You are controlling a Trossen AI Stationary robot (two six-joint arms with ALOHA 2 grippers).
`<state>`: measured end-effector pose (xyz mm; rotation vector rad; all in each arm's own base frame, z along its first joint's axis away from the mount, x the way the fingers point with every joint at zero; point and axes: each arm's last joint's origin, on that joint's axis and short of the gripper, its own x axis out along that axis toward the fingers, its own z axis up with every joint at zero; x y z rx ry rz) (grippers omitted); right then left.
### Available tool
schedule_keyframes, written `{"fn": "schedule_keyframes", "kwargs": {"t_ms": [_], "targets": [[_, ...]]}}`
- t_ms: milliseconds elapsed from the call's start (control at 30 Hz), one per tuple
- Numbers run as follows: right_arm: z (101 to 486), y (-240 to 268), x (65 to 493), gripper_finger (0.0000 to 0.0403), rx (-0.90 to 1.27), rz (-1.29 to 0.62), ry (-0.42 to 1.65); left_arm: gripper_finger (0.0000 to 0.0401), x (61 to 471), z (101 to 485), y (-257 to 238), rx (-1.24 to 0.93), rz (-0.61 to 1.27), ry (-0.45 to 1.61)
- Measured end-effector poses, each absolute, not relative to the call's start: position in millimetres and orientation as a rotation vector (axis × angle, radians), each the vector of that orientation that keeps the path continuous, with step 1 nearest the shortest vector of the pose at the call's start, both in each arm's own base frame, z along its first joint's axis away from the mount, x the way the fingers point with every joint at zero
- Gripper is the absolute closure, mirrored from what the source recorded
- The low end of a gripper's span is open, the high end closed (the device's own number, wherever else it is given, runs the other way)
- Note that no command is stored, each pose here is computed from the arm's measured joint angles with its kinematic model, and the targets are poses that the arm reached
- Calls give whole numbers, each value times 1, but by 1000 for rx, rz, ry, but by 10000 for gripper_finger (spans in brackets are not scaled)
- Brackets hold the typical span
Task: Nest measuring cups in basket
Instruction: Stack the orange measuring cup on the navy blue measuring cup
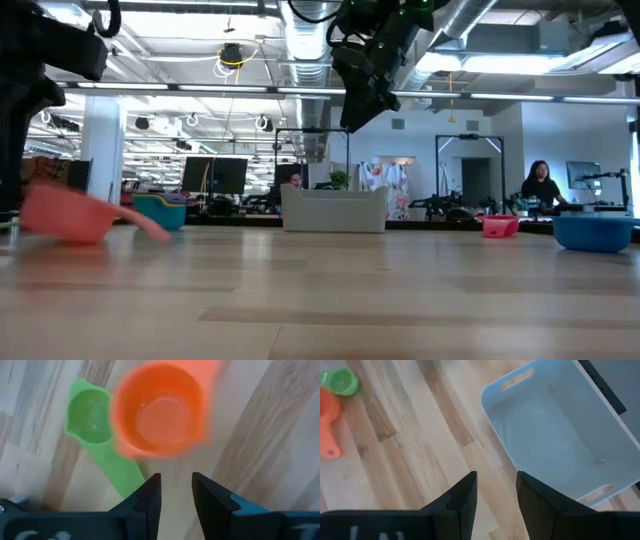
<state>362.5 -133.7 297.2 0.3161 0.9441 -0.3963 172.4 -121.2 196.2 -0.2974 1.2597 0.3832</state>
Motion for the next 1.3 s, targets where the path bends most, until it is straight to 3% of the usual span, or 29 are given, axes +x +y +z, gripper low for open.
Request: {"fn": "schedule_keyframes", "kwargs": {"t_ms": [233,367,500,667,967,1300], "targets": [[297,-129,364,250,312,-385,946,340,179,188,-118,-332,461,1272],[297,-127,365,246,324,-360,945,353,178,196,-111,-503,574,1214],[297,-124,366,243,325,-346,944,352,169,208,-102,-762,808,1044],[298,-123,367,243,323,-341,933,321,152,209,-91,-1044,1064,857],[299,-124,369,248,321,-322,916,237,159,186,-78,-1227,1116,795],[298,-124,369,245,291,-307,923,230,169,183,-69,-1307,1162,817]]}}
